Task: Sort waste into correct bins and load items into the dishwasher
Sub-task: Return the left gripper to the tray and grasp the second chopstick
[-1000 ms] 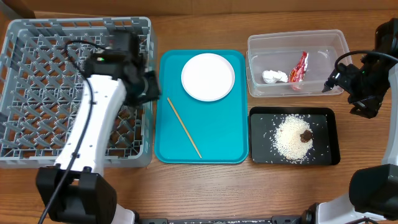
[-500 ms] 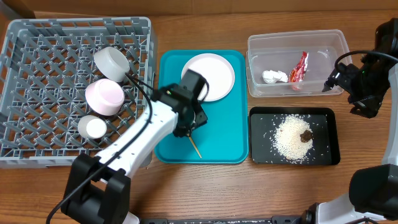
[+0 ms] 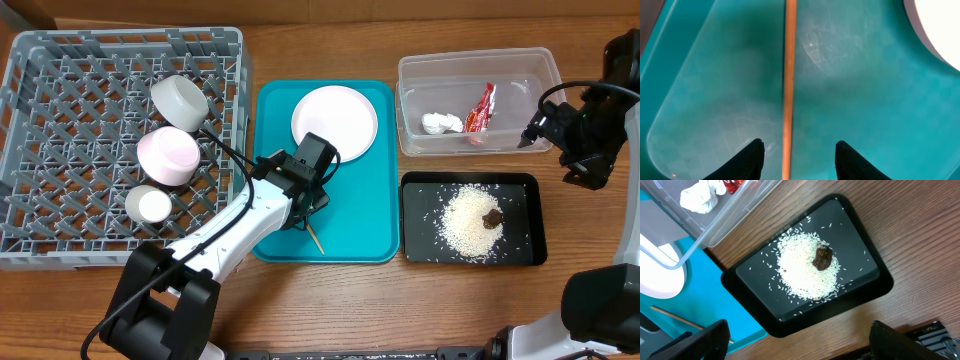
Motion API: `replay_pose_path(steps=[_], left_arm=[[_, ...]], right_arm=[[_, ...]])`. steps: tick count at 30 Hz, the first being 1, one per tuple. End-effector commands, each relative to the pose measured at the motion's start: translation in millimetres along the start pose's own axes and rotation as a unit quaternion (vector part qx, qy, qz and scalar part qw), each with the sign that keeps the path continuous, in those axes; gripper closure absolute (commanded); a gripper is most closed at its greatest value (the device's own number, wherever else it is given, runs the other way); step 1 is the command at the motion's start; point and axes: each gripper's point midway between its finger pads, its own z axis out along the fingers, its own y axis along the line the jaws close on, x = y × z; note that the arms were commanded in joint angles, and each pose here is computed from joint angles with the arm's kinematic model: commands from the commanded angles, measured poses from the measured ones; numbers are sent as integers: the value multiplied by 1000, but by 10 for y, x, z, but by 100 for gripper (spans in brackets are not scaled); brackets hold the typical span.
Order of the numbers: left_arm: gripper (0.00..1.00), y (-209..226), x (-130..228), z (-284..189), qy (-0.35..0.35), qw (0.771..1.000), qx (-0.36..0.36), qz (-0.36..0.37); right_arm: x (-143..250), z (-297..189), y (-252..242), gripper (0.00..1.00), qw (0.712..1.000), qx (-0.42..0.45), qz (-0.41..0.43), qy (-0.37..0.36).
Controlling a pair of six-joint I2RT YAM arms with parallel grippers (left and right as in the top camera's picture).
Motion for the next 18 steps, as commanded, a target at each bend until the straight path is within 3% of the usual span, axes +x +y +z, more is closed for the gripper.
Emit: replay_pose_path(steps=[1,18], left_arm=[[51,61,-90,-11,-30,999,-12,-7],[47,128,-169,177,-55,997,-44,-4]], right_arm=[[9,-120,26,9,1000,-12,-7,-21],[10,-121,25,9,1000,-11,-7,-21]])
